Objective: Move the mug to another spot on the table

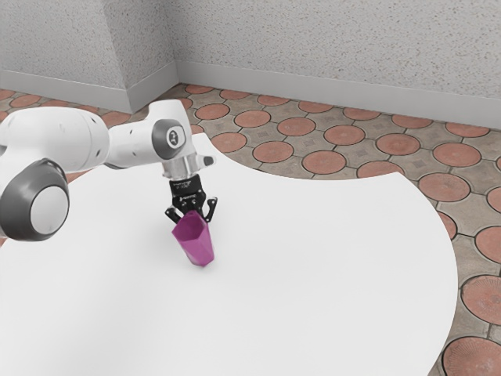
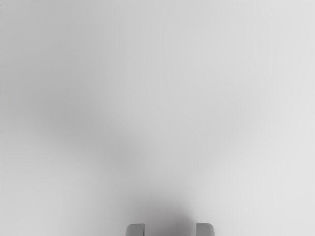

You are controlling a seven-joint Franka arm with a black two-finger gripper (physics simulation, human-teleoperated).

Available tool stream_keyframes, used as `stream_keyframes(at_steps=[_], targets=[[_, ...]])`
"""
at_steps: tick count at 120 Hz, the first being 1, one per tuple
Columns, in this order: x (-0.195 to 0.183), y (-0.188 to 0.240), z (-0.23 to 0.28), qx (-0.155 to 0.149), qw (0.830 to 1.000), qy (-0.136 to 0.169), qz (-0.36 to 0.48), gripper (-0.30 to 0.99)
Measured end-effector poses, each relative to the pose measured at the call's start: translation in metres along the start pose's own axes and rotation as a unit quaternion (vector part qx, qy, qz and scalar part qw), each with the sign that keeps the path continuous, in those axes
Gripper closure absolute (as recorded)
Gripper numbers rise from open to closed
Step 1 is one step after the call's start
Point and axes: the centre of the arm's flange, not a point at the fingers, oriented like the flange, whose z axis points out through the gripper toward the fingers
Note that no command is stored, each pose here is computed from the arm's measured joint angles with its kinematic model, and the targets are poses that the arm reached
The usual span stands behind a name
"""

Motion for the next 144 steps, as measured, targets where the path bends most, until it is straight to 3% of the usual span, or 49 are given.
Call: stream_keyframes(at_steps=[6,27,44,67,100,120,144], targets=[[0.000,0.000,0.000,0.000,1.000,0.000,0.000,0.74],[0.001,0.001,0.004,-0.005,1.000,-0.002,0.002,0.37],[0.003,-0.001,0.004,-0.006,1.000,0.002,0.008,0.19],[0.009,-0.001,-0.007,0.002,0.999,0.029,0.025,0.08],[0.007,0.005,-0.053,0.008,0.995,0.083,0.056,0.02],[-0.042,0.018,-0.105,0.010,0.991,0.095,0.091,0.01],[-0.146,0.023,-0.170,0.037,0.980,0.128,0.150,0.00]])
